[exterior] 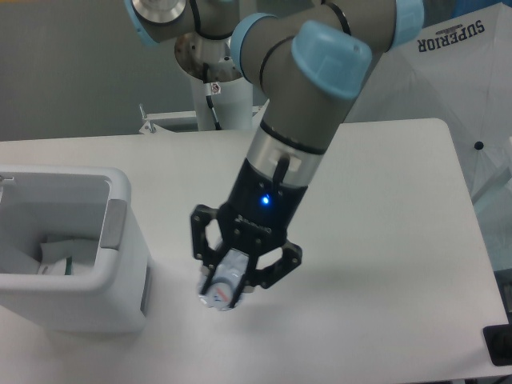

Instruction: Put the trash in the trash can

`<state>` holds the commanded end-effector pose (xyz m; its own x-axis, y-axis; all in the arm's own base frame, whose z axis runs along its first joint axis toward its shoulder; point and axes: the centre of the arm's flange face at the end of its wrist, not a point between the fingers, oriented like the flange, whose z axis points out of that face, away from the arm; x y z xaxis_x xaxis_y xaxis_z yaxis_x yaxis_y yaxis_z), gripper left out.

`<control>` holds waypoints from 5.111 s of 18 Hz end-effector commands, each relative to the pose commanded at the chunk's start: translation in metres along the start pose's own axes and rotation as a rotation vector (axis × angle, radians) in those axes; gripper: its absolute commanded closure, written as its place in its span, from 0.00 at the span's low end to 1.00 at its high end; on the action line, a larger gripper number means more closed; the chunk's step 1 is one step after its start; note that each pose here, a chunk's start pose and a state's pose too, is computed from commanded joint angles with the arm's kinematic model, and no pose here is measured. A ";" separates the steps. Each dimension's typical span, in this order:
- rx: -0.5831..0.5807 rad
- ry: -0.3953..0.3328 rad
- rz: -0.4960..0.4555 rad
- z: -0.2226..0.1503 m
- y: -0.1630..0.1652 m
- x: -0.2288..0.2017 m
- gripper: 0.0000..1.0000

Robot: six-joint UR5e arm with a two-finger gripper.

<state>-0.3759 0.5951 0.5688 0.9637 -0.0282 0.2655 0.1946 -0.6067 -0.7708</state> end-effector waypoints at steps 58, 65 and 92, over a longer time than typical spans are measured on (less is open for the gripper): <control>0.120 0.125 0.163 -0.014 0.057 0.044 0.00; 0.120 -0.012 -0.017 -0.053 0.112 -0.101 0.00; -0.763 -0.369 0.328 -0.037 0.253 -0.236 0.00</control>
<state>-0.5611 0.4193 0.3327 0.9724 -0.1157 -0.2029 -0.1471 -0.9781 -0.1474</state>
